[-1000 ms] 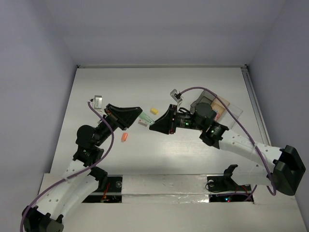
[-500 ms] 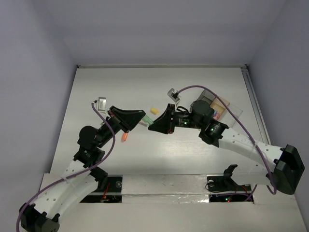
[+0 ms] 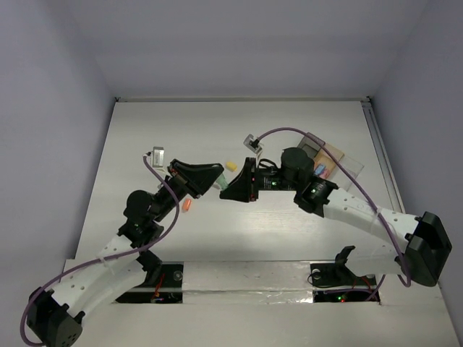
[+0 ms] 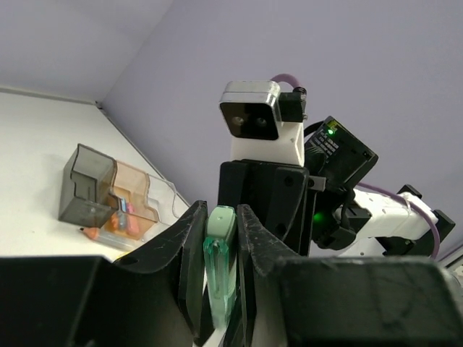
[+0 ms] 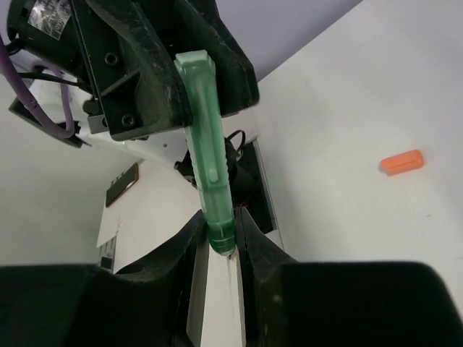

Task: Sort the stationery into containers
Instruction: Close the pen cap on the pen.

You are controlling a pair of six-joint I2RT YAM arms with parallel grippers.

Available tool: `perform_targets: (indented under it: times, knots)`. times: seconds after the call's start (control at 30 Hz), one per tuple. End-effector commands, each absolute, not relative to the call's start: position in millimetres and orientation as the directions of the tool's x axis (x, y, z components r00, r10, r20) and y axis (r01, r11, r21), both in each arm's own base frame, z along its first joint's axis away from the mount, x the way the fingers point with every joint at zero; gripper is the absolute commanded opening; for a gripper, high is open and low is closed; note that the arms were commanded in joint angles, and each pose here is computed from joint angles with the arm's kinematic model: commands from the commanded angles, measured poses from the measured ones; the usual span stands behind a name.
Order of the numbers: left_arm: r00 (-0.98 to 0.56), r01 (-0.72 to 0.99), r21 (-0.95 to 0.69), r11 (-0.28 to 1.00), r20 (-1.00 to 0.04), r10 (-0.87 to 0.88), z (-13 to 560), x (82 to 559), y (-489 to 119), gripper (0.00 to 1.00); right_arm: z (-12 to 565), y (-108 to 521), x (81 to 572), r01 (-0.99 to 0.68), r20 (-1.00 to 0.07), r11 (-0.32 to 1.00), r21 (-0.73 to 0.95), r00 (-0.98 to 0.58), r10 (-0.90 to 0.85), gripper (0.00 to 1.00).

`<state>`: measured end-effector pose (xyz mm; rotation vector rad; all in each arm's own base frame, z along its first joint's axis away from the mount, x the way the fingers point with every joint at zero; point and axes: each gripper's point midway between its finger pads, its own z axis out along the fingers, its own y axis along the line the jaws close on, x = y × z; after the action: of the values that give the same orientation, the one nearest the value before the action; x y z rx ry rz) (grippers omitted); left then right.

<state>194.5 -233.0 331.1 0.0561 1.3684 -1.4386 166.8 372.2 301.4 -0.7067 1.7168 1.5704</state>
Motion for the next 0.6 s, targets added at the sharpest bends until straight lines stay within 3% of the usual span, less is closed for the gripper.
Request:
perform_targets:
  times: [0.0,0.2,0.43,0.47,0.5,0.57]
  knots:
    - [-0.669,0.633,-0.749,0.194,-0.656,-0.35,252,147,-276,0.0,423,372,199,-0.891,-0.833,0.075,0.447,-0.385,0.397,0.0]
    - [-0.634,0.627,-0.731,0.271,-0.68,-0.367,251,155,-269,0.0,440,354,208,-0.898,-0.836,0.15,0.413,-0.309,0.454,0.0]
    - [-0.618,0.615,-0.718,0.325,-0.696,-0.367,249,161,-265,0.0,419,328,223,-0.861,-0.833,0.26,0.437,-0.278,0.478,0.0]
    - [-0.614,0.616,-0.715,0.33,-0.698,-0.368,250,161,-264,0.01,420,323,225,-0.857,-0.831,0.272,0.437,-0.269,0.488,0.0]
    - [-0.607,0.616,-0.708,0.344,-0.706,-0.366,250,162,-263,0.1,418,319,229,-0.85,-0.829,0.287,0.442,-0.265,0.492,0.0]
    - [-0.596,0.62,-0.701,0.353,-0.713,-0.369,253,164,-261,0.18,412,314,233,-0.837,-0.826,0.308,0.453,-0.264,0.498,0.0]
